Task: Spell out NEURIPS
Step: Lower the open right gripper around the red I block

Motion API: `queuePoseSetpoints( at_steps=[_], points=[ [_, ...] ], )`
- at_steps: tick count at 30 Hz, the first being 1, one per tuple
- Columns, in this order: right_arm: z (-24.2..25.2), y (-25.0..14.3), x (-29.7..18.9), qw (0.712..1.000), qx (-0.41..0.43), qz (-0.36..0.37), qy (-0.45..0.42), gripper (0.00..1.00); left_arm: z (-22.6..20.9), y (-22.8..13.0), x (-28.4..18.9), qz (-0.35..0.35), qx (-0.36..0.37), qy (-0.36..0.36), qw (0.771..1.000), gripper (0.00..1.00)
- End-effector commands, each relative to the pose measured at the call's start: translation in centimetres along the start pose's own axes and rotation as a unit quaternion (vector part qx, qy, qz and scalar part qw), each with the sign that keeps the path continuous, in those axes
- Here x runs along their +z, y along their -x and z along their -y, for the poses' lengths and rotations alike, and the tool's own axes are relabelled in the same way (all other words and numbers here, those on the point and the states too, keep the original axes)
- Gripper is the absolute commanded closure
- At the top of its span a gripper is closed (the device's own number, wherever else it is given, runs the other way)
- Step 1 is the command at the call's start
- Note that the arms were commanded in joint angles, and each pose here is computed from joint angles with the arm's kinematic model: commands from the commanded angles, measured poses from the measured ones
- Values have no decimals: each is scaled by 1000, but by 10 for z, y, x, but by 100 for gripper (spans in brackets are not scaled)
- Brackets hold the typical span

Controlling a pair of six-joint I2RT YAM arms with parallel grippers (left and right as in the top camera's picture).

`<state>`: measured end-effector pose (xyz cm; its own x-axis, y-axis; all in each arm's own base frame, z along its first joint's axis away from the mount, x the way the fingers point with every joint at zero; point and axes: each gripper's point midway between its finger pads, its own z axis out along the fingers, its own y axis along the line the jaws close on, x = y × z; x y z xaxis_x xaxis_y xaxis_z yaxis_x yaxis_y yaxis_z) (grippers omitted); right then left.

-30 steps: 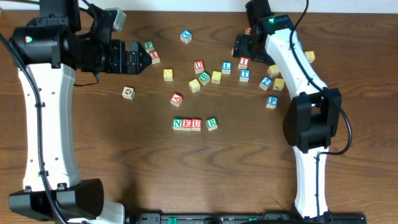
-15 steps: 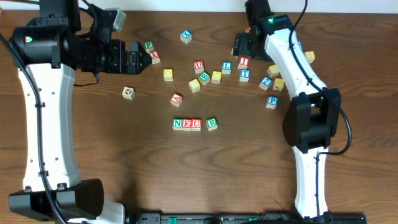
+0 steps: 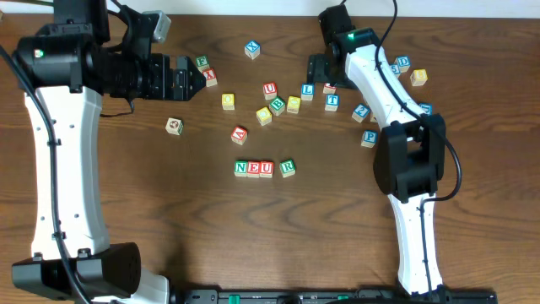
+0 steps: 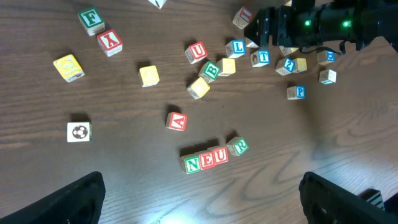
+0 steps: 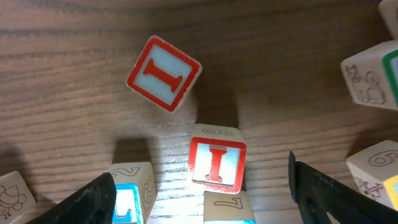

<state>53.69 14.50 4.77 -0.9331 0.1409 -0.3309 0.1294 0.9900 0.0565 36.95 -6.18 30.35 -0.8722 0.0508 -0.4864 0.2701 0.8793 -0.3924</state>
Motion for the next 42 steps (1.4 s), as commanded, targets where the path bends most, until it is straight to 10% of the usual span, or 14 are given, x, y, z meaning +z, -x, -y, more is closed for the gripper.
queuePoseSetpoints(
  at_steps=[1,42],
  points=[
    [5,8,-5,1000,-2,20,-23,17,4,3,-7,11,11,-2,1000,2],
    [10,5,25,999,-3,19,-43,31,4,3,-7,11,11,-2,1000,2]
  ],
)
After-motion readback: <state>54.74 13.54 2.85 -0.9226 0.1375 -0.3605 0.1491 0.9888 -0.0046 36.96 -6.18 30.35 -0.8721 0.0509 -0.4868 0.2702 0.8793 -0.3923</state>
